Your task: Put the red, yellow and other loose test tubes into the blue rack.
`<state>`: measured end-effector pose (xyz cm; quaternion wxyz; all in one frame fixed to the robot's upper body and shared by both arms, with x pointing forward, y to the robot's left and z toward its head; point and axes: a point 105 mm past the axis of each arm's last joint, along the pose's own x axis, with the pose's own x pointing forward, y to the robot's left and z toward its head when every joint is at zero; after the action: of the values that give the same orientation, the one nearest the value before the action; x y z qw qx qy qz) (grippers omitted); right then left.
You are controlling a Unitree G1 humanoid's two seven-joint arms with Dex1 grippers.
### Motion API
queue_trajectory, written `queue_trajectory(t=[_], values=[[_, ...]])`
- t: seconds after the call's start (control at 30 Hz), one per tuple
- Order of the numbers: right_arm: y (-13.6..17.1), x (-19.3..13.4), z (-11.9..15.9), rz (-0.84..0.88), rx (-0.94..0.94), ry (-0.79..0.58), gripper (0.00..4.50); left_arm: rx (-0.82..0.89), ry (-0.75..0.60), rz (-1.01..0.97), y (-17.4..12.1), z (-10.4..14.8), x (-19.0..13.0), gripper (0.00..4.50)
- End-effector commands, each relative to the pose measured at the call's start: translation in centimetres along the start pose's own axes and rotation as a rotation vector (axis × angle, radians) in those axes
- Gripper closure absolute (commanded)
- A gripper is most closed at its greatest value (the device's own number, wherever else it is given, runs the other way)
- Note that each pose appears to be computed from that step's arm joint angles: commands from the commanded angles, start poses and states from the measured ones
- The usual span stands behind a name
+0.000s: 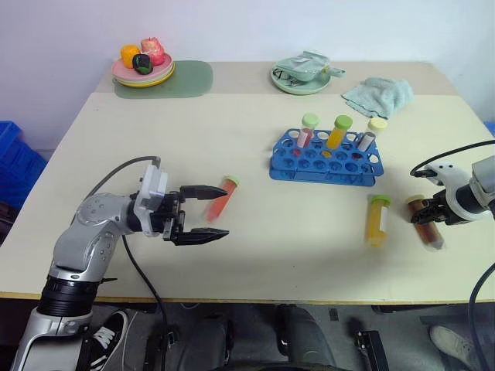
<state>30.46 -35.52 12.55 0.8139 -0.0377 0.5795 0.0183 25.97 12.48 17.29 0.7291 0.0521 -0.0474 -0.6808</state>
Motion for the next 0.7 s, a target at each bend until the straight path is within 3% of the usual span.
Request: queue_trajectory(t=[0.03,0.23,0.5,0.7], values=[[-0.1,-0.9,0.4,-0.002,0.005,-0.035,3.67,0.047,-0.01,0.006,0.2,1.1,-0.4,0.38],[-0.5,-1.5,0.6,-0.006,0.021,-0.069,3.67,0.046,-0.014,0.003,0.3,1.3,-0.4,0.38],[-0.6,-5.2,2.1,-0.029,-0.031,-0.233,3.67,0.058,-0.014,0.021,0.7,1.5,-0.8,0.38],[1.7,-9.0,5.8,0.081,0.076,-0.714,3.67,0.072,-0.027,0.035,1.5,1.5,-0.8,0.38]])
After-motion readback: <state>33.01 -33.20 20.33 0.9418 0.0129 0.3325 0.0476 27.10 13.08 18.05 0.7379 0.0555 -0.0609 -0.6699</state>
